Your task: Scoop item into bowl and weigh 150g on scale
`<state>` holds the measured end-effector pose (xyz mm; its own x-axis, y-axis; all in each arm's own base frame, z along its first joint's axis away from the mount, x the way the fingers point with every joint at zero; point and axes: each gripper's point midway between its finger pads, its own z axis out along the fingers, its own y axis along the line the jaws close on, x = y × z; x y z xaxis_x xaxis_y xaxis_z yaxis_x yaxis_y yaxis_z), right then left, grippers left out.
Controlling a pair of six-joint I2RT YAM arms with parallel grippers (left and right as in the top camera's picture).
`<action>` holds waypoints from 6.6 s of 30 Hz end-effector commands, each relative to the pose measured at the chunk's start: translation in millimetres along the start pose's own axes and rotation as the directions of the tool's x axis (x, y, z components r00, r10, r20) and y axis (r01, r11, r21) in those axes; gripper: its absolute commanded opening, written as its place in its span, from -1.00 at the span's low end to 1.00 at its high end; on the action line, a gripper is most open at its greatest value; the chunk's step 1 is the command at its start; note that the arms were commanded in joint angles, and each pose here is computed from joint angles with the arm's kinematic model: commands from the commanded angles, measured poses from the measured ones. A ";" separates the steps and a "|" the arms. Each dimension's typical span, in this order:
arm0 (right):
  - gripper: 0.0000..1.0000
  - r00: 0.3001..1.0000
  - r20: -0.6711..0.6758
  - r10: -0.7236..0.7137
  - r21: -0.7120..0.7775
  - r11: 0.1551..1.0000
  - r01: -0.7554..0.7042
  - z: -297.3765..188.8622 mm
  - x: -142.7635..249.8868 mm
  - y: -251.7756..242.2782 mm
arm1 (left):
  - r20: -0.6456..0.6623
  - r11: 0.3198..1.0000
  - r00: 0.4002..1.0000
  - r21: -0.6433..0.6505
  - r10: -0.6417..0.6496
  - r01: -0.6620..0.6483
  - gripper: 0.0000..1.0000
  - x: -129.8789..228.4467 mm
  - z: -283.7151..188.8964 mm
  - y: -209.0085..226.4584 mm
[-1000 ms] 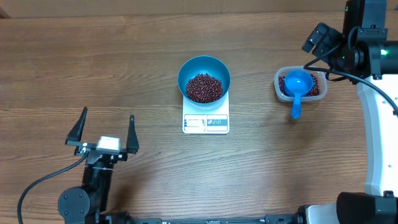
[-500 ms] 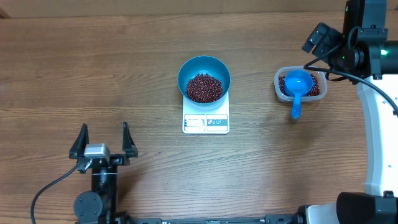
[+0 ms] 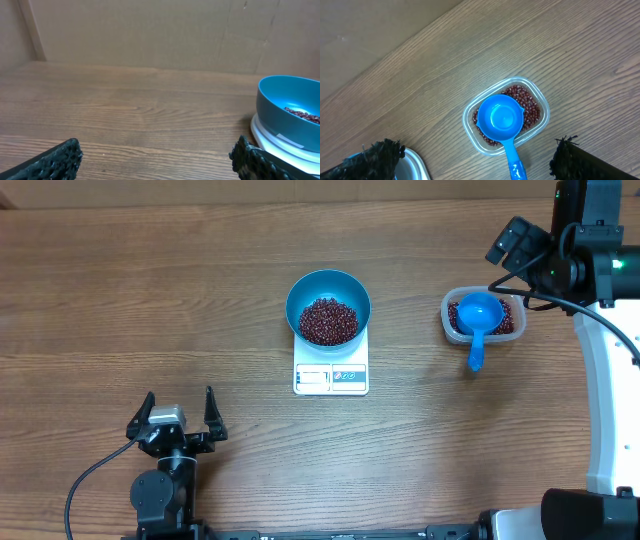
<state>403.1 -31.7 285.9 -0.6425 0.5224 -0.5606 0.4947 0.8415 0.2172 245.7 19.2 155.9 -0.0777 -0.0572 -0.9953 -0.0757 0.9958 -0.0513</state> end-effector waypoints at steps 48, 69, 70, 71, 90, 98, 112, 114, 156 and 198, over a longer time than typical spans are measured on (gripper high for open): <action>1.00 0.999 0.042 0.008 -0.006 1.000 -0.008 -11.5 -9.9 -0.4 | 0.003 0.996 0.997 -0.044 0.078 -0.077 0.99 -0.3 -0.6 9.9; 1.00 0.979 0.189 -0.072 -0.077 0.993 0.088 -12.9 -40.7 19.7 | 0.003 0.996 0.997 -0.044 0.078 -0.077 0.99 -0.3 -0.6 9.9; 1.00 0.973 0.214 -0.088 -0.087 0.990 0.109 -14.4 -45.1 22.7 | 0.003 0.996 0.997 -0.044 0.078 -0.077 0.99 -0.4 -0.6 9.9; 1.00 0.968 0.231 -0.100 -0.095 0.988 0.125 -16.1 -47.4 25.1 | 0.003 0.996 0.997 -0.044 0.078 -0.078 0.99 -0.3 -0.6 9.9; 1.00 0.711 0.685 -0.160 -0.199 0.897 0.394 -55.9 -39.7 34.5 | 0.003 0.996 0.997 -0.044 0.078 -0.077 0.99 -0.3 -0.6 9.9; 1.00 0.609 0.783 -0.130 -0.185 0.885 0.427 -78.0 2.6 6.5 | 0.003 0.996 0.997 -0.044 0.078 -0.077 0.99 -0.3 -0.6 9.9; 1.00 0.461 0.887 -0.039 -0.200 0.866 0.458 -78.5 89.1 -41.0 | 0.003 0.996 0.997 -0.044 0.078 -0.077 0.99 -0.4 -0.6 9.9; 1.00 0.460 0.887 -0.039 -0.203 0.862 0.464 -74.2 98.7 -44.6 | 0.003 0.996 0.997 -0.044 0.078 -0.077 0.99 -0.3 -0.6 9.9; 1.00 0.623 0.768 -0.153 -0.232 0.839 0.492 -4.0 184.8 -72.3 | 0.003 0.996 0.997 -0.044 0.078 -0.077 0.99 -0.3 -0.6 9.9; 1.00 0.623 0.768 -0.148 -0.236 0.840 0.489 -4.4 184.4 -72.2 | 0.003 0.996 0.997 -0.044 0.078 -0.077 0.99 -0.3 -0.6 9.9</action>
<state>246.4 4.8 172.3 -0.0278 0.0965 -0.9949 -0.0365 0.9946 0.0975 245.0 26.3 155.7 -0.0830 0.0007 -0.9966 -0.1009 0.9949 0.0091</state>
